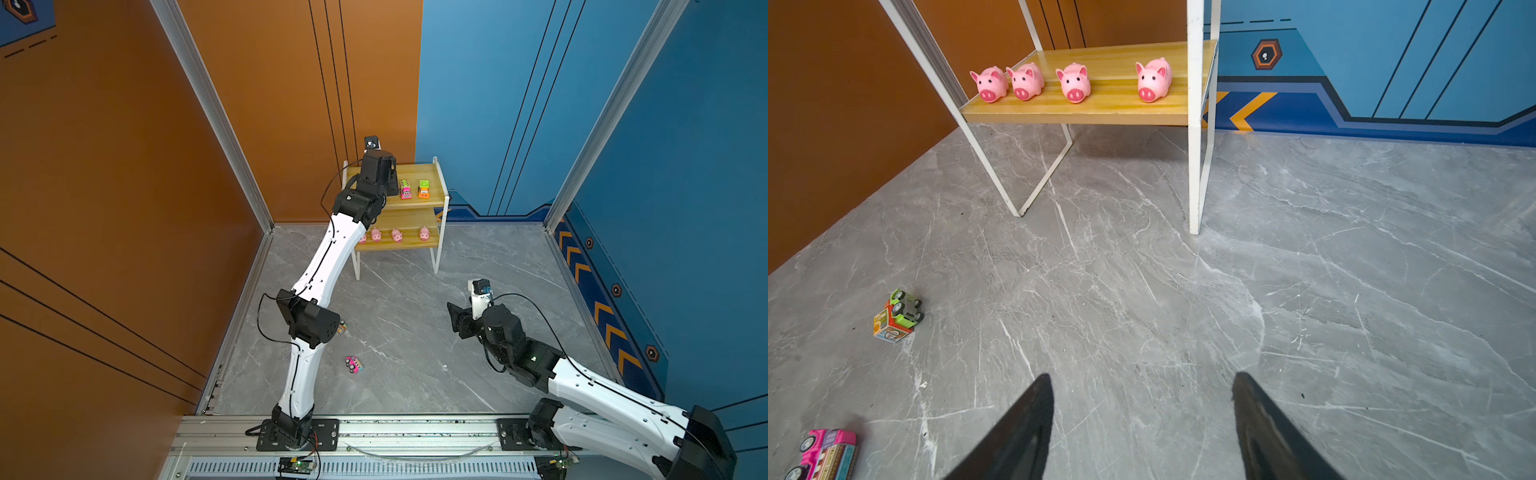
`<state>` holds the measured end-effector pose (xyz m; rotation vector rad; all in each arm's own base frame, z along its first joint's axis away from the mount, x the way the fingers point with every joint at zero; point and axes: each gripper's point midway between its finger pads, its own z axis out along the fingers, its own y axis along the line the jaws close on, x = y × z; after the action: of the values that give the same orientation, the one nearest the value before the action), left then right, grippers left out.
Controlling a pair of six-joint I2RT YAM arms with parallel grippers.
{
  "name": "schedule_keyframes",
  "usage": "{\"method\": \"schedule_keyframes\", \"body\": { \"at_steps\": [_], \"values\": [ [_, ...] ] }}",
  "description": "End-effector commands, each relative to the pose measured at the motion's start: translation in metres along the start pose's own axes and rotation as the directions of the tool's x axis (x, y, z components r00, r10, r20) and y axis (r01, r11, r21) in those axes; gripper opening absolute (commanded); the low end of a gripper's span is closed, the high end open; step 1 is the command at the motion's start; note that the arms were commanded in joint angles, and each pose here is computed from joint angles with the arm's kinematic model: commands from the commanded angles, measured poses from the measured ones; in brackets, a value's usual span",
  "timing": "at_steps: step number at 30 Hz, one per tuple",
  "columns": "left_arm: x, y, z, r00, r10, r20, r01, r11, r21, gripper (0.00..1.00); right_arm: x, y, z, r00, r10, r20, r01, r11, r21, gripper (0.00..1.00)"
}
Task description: Place and organize the plastic toys onto the shelf
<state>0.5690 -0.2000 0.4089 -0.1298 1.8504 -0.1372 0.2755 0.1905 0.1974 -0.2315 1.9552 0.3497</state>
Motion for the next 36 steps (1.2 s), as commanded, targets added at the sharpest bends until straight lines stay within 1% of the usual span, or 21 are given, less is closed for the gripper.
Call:
{"method": "schedule_keyframes", "body": {
  "at_steps": [1, 5, 10, 17, 21, 25, 30, 33, 36],
  "values": [
    [-0.002, 0.001, 0.010, 1.000, -0.020, 0.016, 0.020, 1.000, -0.002, 0.35, 0.001, 0.001, 0.004, 1.000, -0.019, 0.015, 0.019, 1.000, 0.003, 0.69],
    [-0.001, -0.002, 0.019, 0.999, -0.031, 0.034, 0.031, 0.999, 0.007, 0.35, 0.001, 0.003, 0.006, 0.999, -0.030, 0.013, 0.030, 1.000, -0.003, 0.69],
    [0.004, -0.002, 0.026, 0.999, -0.043, 0.032, 0.043, 0.999, 0.001, 0.35, 0.001, 0.006, 0.005, 0.999, -0.032, 0.019, 0.033, 0.999, -0.015, 0.69],
    [0.003, -0.009, 0.013, 0.999, -0.014, 0.033, 0.015, 1.000, -0.008, 0.35, 0.000, 0.004, 0.002, 0.999, -0.024, 0.034, 0.024, 1.000, -0.014, 0.69],
    [-0.003, -0.010, 0.002, 0.999, -0.011, 0.042, 0.012, 1.000, -0.010, 0.35, -0.001, 0.004, 0.000, 0.999, -0.021, 0.042, 0.022, 1.000, -0.018, 0.69],
    [-0.022, -0.009, -0.020, 0.997, -0.005, 0.072, 0.006, 1.000, -0.002, 0.35, -0.001, 0.004, 0.000, 0.999, -0.016, 0.045, 0.017, 1.000, -0.022, 0.69],
    [-0.036, -0.009, -0.062, 0.997, 0.025, 0.076, -0.027, 0.999, 0.029, 0.36, -0.005, 0.002, -0.006, 0.998, 0.000, 0.062, 0.001, 1.000, -0.020, 0.69],
    [-0.021, -0.008, -0.090, 0.999, 0.036, 0.024, -0.037, 0.997, 0.066, 0.36, -0.009, -0.001, -0.011, 0.998, 0.007, 0.067, -0.007, 1.000, -0.011, 0.69],
    [0.007, -0.010, -0.122, 0.998, 0.027, -0.051, -0.020, 0.991, 0.135, 0.36, -0.012, -0.009, -0.017, 0.998, 0.019, 0.064, -0.020, 1.000, 0.013, 0.69]
  ]
}}
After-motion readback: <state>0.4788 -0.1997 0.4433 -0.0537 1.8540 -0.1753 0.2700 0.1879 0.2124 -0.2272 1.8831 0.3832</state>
